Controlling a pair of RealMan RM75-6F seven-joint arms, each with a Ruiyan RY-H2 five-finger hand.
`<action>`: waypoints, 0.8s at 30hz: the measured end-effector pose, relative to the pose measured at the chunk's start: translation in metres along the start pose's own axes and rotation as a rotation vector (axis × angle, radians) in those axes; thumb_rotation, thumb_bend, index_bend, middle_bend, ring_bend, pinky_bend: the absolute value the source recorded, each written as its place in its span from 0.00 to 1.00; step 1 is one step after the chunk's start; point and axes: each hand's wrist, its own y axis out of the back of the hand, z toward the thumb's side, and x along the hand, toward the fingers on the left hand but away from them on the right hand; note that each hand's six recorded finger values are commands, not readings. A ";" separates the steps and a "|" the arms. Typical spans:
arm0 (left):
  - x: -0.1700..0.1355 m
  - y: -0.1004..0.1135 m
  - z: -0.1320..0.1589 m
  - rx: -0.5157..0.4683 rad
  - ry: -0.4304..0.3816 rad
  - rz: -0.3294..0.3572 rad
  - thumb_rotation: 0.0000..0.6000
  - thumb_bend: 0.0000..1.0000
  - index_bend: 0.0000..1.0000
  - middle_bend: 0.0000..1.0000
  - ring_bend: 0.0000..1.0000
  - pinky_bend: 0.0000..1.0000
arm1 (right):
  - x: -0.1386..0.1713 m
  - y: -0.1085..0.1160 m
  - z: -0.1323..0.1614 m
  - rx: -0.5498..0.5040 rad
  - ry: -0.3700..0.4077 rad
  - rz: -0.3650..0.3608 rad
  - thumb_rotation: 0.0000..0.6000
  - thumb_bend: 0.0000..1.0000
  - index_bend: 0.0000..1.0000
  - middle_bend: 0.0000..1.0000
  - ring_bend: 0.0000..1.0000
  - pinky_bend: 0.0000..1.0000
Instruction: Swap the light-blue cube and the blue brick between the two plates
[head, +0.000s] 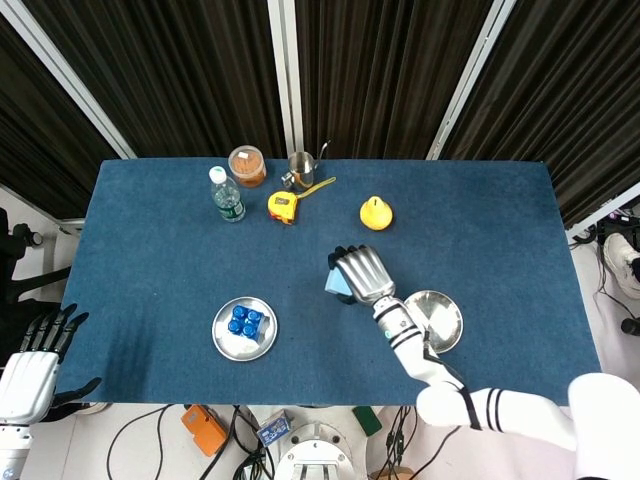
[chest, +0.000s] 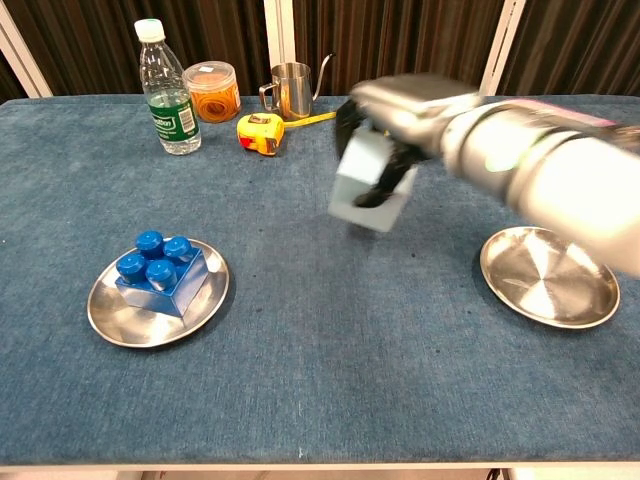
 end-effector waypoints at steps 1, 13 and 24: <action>0.000 0.000 0.000 -0.002 -0.003 0.000 1.00 0.07 0.10 0.01 0.00 0.04 | -0.005 -0.004 0.004 -0.003 -0.003 0.010 1.00 0.40 0.18 0.36 0.37 0.45; 0.001 -0.004 0.004 -0.008 -0.045 -0.039 1.00 0.07 0.10 0.01 0.00 0.04 | -0.001 0.000 0.012 -0.053 0.061 -0.015 1.00 0.20 0.00 0.00 0.00 0.17; 0.030 -0.023 0.084 -0.026 -0.374 -0.153 1.00 0.14 0.10 0.01 0.00 0.04 | 0.135 0.031 -0.072 0.146 0.017 -0.128 1.00 0.20 0.00 0.00 0.00 0.00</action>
